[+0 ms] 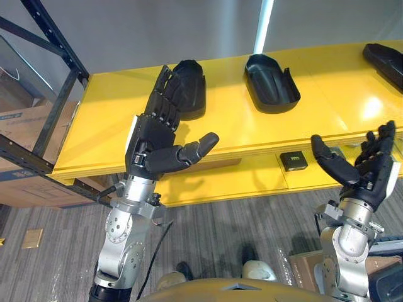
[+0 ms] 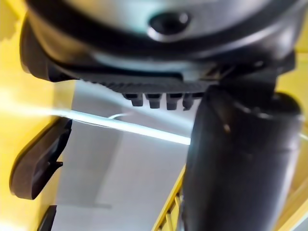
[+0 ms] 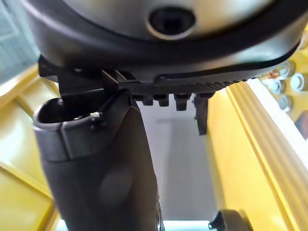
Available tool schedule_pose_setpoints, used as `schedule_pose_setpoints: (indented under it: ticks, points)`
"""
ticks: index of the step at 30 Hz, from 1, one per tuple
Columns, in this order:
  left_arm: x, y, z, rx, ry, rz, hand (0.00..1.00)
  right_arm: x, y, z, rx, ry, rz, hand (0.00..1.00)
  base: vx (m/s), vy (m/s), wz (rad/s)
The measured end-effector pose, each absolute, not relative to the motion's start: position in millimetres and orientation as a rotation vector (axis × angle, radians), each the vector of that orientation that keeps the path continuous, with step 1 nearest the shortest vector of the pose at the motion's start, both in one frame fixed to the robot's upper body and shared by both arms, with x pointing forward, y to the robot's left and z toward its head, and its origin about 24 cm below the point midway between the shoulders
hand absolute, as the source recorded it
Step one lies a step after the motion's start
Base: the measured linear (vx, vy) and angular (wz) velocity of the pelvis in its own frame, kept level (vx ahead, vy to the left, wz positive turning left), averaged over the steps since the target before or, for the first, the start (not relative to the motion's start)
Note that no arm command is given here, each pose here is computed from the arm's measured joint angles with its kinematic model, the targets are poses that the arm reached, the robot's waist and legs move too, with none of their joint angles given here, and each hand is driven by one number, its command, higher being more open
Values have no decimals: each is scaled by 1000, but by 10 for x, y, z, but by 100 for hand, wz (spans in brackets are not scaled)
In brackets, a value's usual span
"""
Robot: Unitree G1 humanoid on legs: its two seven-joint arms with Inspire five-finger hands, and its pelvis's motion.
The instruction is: Walk over and take three plastic housings, then place them on the shelf
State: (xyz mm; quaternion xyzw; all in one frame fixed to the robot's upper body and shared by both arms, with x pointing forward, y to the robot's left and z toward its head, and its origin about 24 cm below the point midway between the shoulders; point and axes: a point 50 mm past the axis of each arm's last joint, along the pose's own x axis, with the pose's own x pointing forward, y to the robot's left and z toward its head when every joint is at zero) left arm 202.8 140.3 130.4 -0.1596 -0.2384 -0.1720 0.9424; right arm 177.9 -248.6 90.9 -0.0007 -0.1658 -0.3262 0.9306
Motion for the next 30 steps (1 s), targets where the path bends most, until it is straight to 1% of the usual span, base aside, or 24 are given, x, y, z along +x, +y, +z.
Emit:
schedule_pose_setpoints:
  ticks: [2,3,6,9,10,14,17,18,21,23,25,28,30]
  points:
    - [2042,1397,1282,-221,-467,-312,100,1783,-2483,907,9,-338,-654,100,-8,-20,-20]
    - [2071,1414,1229,-112,-441,-275,100,1789,-2477,904,24,-336,-622,100,-14,-13,-26]
    - [2118,1488,1122,6,-377,-224,100,1794,-2461,889,41,-324,-532,100,-26,-5,-20]
    - [2140,1529,1071,20,-339,-192,100,1841,-2436,942,-25,-330,-401,100,-49,-10,-9]
    - [2148,1533,1067,19,-332,-181,100,1911,-2407,1015,-63,-353,-325,100,-63,-19,18]
    - [2185,1527,1071,27,-315,-164,100,2299,-2168,1454,-236,-502,-46,100,-69,-24,51]
    - [2192,1534,1065,21,-304,-166,100,2568,-2034,1705,-395,-561,66,100,-75,-35,89]
    - [2185,1546,1054,22,-298,-162,100,2623,-2020,1732,-418,-556,84,100,-71,-16,81]
    - [2100,1720,967,18,-254,-115,100,2824,-2010,1795,-523,-500,133,100,-61,14,76]
    - [1997,1908,905,-4,-225,-63,100,2907,-2086,1840,-585,-464,140,100,-59,41,66]
    - [1935,2027,896,14,-224,-25,100,3002,-2142,1923,-623,-450,132,100,-56,49,32]
    - [1912,2061,940,5,-266,-34,100,3167,-2188,2138,-686,-440,133,100,-46,60,14]
    - [1906,2037,960,7,-283,-57,100,3214,-2173,2198,-703,-434,148,100,-18,44,-4]
